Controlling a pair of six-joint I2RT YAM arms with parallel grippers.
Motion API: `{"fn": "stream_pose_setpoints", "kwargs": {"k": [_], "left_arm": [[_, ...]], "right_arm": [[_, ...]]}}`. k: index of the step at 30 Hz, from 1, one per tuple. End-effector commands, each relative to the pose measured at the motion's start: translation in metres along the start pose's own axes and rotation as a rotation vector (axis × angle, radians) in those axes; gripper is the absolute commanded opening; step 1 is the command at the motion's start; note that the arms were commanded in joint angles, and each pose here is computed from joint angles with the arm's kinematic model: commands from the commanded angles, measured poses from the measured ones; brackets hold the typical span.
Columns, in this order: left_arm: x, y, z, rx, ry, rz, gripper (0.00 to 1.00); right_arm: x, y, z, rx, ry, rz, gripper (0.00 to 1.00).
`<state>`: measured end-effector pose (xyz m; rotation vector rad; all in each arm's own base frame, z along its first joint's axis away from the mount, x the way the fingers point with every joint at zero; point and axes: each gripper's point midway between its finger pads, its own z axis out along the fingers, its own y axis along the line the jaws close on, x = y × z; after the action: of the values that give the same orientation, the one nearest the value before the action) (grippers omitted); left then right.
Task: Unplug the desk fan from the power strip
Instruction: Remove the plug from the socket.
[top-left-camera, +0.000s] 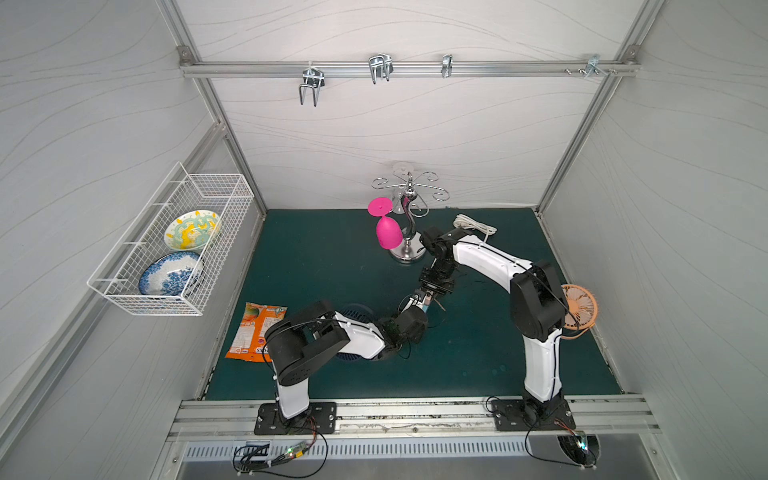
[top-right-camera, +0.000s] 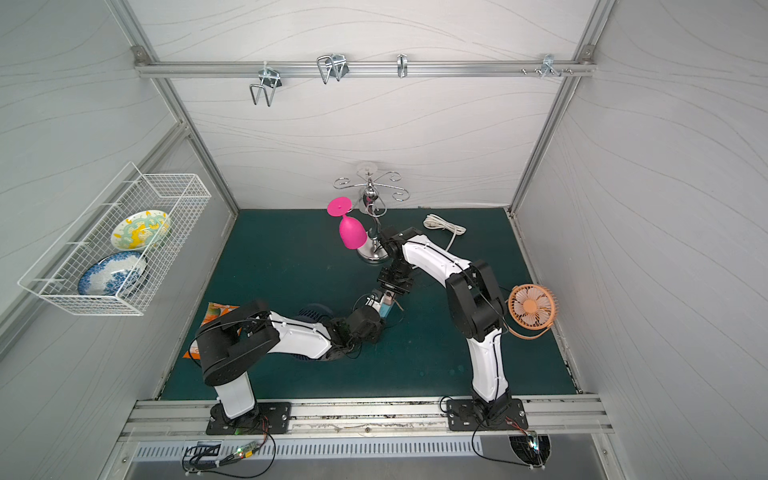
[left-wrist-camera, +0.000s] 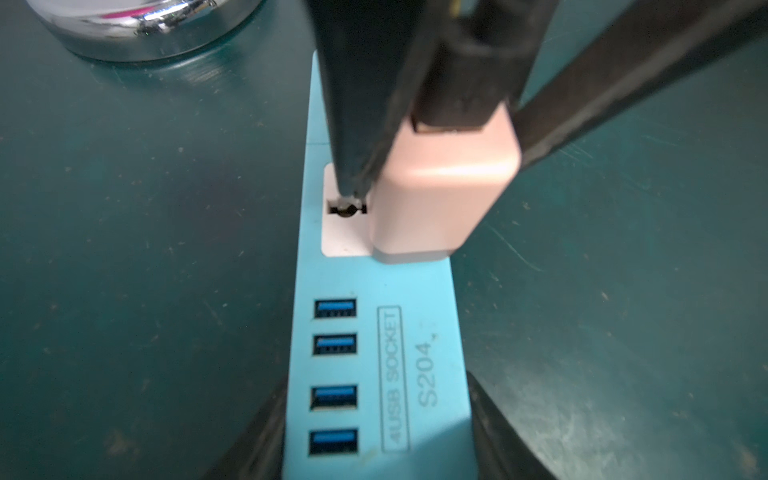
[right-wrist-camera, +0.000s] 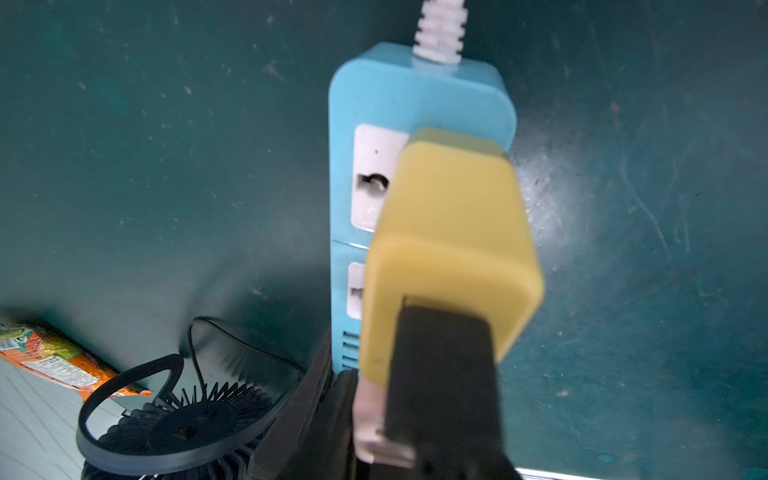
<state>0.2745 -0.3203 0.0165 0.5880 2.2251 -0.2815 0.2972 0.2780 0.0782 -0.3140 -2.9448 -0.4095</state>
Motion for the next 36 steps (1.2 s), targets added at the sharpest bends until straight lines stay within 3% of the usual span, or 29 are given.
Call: {"fn": "stream_pose_setpoints", "kwargs": {"k": [1, 20, 29, 36], "left_arm": [[0.011, -0.009, 0.001, 0.043, 0.040, 0.019, 0.00], [0.010, -0.017, 0.003, 0.055, 0.045, 0.061, 0.00], [0.011, -0.018, 0.005, 0.055, 0.054, 0.049, 0.00], [0.014, -0.015, 0.002, 0.048, 0.056, 0.046, 0.00]], "right_arm": [[-0.001, 0.003, -0.014, -0.059, -0.003, -0.034, 0.00], [-0.009, 0.020, -0.001, 0.115, 0.030, -0.133, 0.00], [-0.001, 0.031, -0.017, 0.059, -0.018, -0.109, 0.00], [-0.011, 0.009, -0.023, -0.008, -0.005, -0.010, 0.00]]}}
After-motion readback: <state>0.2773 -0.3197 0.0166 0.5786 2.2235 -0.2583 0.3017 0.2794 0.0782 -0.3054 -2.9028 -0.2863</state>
